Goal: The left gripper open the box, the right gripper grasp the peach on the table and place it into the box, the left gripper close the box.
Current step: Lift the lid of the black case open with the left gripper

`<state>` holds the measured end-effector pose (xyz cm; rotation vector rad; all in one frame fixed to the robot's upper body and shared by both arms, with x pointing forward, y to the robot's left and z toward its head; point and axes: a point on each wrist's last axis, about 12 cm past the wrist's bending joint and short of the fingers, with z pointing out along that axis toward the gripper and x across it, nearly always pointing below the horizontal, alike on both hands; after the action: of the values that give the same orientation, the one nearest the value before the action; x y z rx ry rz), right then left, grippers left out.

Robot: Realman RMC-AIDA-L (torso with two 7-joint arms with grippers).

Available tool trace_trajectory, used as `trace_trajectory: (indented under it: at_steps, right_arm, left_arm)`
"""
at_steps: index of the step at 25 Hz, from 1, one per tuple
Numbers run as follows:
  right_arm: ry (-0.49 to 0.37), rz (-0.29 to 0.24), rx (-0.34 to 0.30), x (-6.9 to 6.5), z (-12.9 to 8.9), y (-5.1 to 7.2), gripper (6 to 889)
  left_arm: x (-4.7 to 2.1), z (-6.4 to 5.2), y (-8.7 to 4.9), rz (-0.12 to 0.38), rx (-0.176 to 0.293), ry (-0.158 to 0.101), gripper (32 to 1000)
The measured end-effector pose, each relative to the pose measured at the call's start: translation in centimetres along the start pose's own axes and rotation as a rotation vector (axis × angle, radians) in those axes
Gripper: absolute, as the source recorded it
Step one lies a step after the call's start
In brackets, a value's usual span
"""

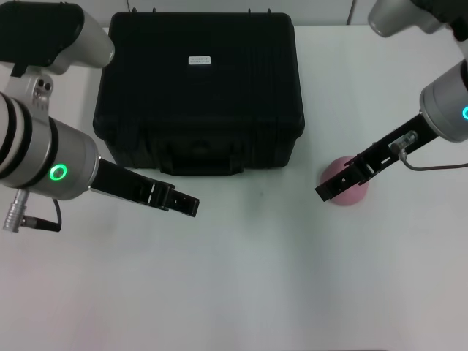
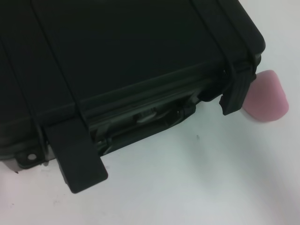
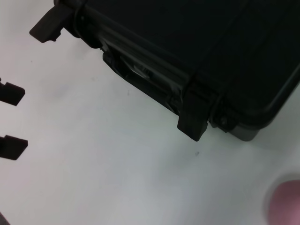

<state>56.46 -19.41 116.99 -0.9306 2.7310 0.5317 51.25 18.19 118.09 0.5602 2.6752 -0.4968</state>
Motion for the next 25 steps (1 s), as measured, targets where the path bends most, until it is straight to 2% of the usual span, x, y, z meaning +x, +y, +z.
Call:
trace_trajectory:
  at_steps: [16,18,21,23,25]
  right_arm:
    - [0.007,-0.002,0.003,0.0,0.0,0.0,829]
    - [0.007,-0.002,0.004,0.0,0.0,0.0,829]
    - [0.009,-0.001,0.004,0.0,0.0,-0.1,828]
    - [0.011,0.001,0.004,0.0,0.0,-0.1,827]
    - [0.012,0.002,0.005,0.0,0.0,-0.1,827]
  left_arm:
    - [-0.08,-0.1,0.1,-0.002,-0.006,0.003,879]
    - [-0.15,-0.3,0.4,-0.005,-0.020,0.009,879]
    - [-0.60,-0.8,1.1,-0.013,-0.071,0.014,878]
    - [-1.02,-1.1,1.5,-0.021,-0.110,0.007,878]
    - [-1.68,-1.3,1.8,-0.024,-0.148,-0.011,877]
